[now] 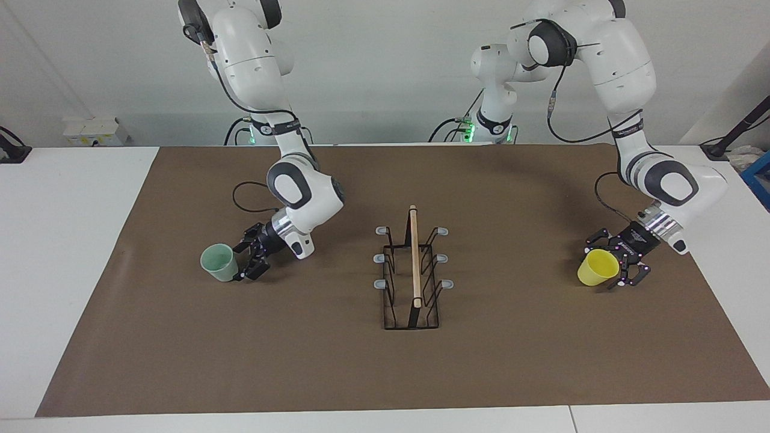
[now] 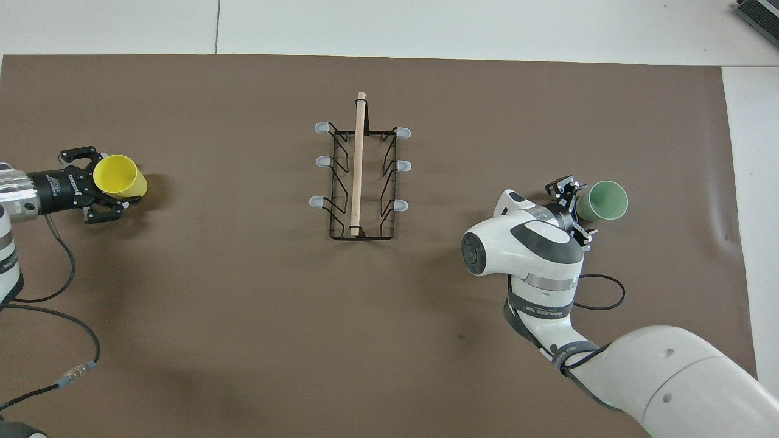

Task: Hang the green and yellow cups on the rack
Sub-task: 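Grasp the yellow cup with the left gripper while the right gripper grasps the green cup, then lift both cups and carry them toward the rack with both grippers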

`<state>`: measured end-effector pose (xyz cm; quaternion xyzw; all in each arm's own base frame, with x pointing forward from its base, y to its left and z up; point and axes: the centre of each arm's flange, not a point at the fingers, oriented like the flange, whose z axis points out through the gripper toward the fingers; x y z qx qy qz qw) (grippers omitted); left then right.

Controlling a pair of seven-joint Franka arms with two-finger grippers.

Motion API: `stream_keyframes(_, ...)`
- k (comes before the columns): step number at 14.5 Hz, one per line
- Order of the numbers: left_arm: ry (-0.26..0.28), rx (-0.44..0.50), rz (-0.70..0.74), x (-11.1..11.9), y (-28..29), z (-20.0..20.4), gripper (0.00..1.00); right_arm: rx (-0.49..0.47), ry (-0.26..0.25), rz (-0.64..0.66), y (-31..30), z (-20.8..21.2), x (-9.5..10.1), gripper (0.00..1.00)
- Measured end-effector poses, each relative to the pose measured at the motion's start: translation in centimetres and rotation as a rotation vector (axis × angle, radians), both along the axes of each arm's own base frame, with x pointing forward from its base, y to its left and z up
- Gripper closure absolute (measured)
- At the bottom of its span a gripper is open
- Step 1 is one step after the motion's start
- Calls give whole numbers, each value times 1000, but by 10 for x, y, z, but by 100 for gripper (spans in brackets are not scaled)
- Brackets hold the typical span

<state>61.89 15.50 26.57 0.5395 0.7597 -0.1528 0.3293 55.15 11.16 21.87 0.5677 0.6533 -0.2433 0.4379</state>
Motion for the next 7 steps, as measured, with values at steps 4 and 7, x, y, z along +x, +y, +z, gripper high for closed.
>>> stream_keyframes(4, 4, 37, 57, 13, -22, 5, 33, -20, -45, 19, -10, -7, -5, 0)
stream_keyframes(7, -31, 70, 17, 25, -31, 25, 33, -29, -60, 31, -15, -12, -9, 0)
